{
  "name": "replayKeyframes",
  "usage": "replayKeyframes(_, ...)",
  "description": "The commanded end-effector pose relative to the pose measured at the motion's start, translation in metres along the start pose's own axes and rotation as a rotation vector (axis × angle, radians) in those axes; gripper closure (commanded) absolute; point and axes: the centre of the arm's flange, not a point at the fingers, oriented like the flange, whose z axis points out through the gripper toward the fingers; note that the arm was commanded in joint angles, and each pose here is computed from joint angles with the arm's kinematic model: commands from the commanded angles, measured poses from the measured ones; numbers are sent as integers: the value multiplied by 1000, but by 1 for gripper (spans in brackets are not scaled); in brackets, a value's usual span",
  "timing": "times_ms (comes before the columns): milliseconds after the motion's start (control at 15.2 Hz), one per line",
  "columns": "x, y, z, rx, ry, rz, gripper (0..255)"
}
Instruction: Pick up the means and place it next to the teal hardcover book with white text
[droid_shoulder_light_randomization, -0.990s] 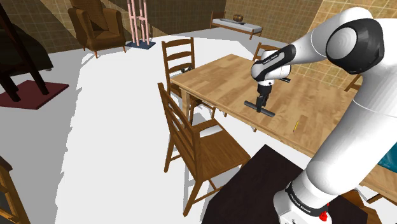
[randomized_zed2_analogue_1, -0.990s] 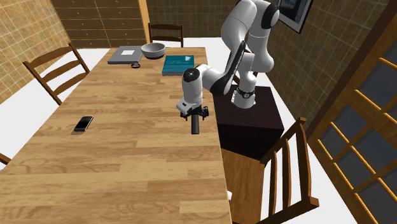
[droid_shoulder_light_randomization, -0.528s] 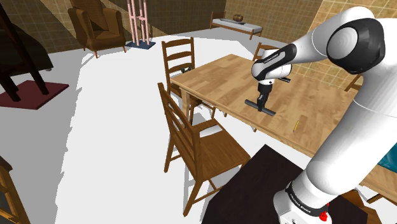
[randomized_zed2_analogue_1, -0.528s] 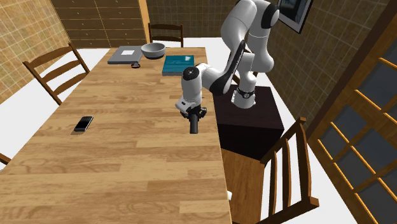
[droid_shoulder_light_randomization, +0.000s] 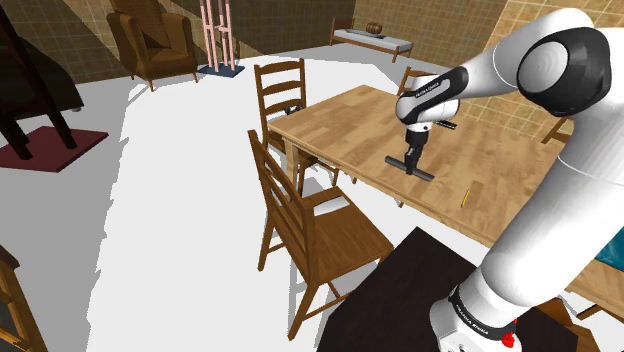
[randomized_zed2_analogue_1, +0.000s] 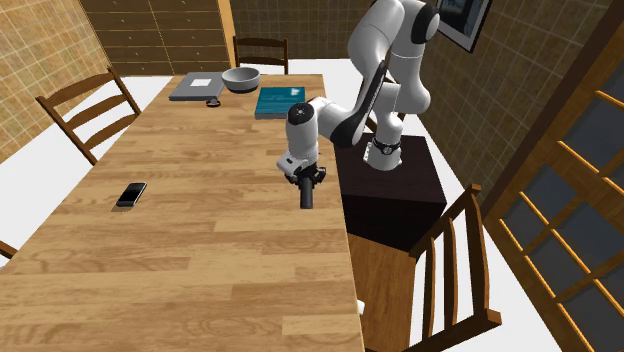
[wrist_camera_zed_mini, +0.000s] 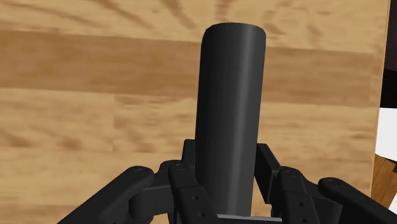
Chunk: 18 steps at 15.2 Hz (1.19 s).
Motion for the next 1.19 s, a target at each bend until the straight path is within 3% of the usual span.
replayKeyframes(0, -2, 0, -9, 1, -2, -1, 255)
replayKeyframes(1122, -33, -4, -87, 1, -2, -1, 255)
